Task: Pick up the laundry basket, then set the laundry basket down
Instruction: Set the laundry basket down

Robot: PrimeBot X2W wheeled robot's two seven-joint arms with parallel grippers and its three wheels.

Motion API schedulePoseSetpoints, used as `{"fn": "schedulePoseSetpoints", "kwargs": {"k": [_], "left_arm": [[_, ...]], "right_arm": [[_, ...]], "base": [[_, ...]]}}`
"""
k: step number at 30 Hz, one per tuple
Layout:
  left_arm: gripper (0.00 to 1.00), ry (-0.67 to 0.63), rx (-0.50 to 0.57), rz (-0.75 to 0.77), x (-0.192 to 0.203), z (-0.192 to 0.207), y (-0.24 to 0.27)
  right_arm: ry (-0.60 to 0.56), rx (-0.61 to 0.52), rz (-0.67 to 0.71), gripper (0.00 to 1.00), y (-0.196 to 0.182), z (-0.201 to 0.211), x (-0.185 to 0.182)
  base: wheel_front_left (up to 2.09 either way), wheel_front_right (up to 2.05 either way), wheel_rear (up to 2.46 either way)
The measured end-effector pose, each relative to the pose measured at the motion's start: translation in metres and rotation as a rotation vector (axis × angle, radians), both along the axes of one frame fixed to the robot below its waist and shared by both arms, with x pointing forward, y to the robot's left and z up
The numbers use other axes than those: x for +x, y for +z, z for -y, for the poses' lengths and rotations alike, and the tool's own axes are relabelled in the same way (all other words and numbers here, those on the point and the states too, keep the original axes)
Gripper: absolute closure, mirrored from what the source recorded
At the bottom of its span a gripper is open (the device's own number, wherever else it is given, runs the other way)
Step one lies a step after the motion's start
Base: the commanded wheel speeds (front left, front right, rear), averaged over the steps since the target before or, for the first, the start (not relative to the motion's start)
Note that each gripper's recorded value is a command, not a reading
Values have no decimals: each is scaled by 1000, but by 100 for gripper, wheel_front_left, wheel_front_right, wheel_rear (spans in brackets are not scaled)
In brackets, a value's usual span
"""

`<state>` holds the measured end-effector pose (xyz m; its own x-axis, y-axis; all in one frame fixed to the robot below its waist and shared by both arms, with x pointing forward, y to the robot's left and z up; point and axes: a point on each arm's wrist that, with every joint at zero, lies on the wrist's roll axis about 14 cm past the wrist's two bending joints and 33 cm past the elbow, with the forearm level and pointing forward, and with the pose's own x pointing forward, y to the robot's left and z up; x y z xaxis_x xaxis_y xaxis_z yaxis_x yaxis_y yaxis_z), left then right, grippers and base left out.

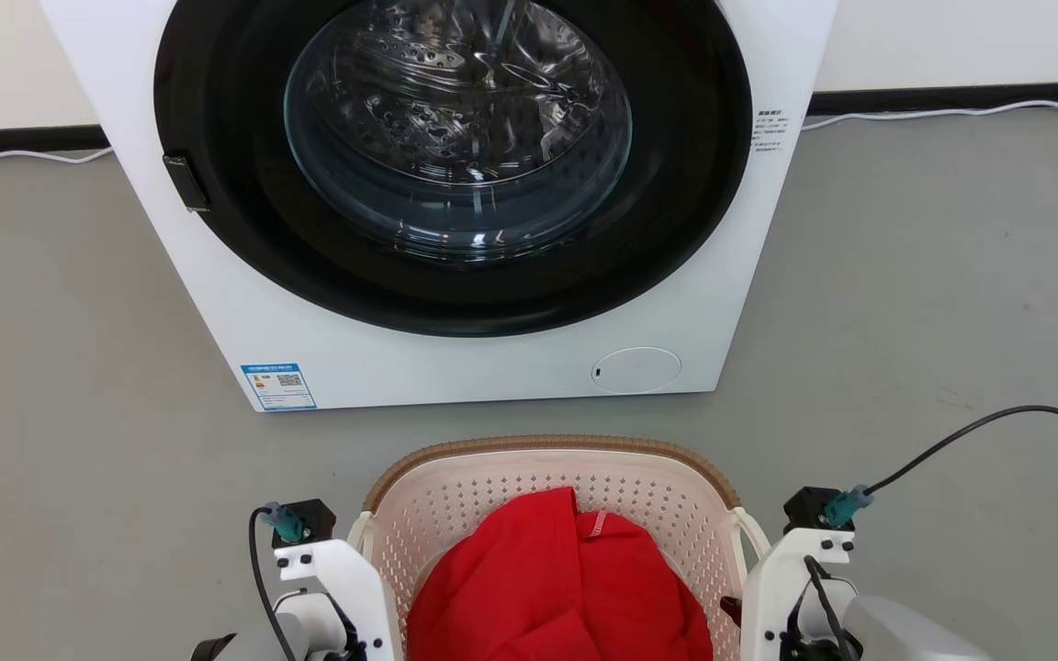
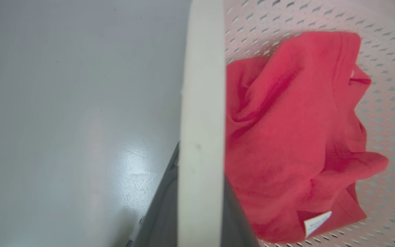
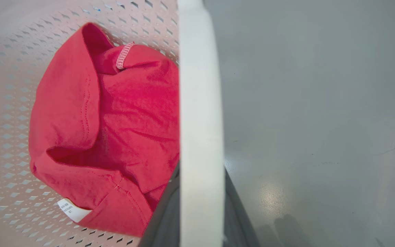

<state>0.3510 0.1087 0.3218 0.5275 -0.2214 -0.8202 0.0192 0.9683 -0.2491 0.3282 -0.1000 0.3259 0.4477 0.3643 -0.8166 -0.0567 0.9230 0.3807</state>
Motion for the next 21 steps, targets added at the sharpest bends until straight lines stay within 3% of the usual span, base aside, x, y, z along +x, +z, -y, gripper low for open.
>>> {"fn": "schedulePoseSetpoints", "kwargs": {"k": [21], "left_arm": [[100, -1, 1, -20, -1, 1, -11]], "right_arm": [[5, -2, -23, 100, -10, 0, -1]], "base": [[0, 0, 0]]}}
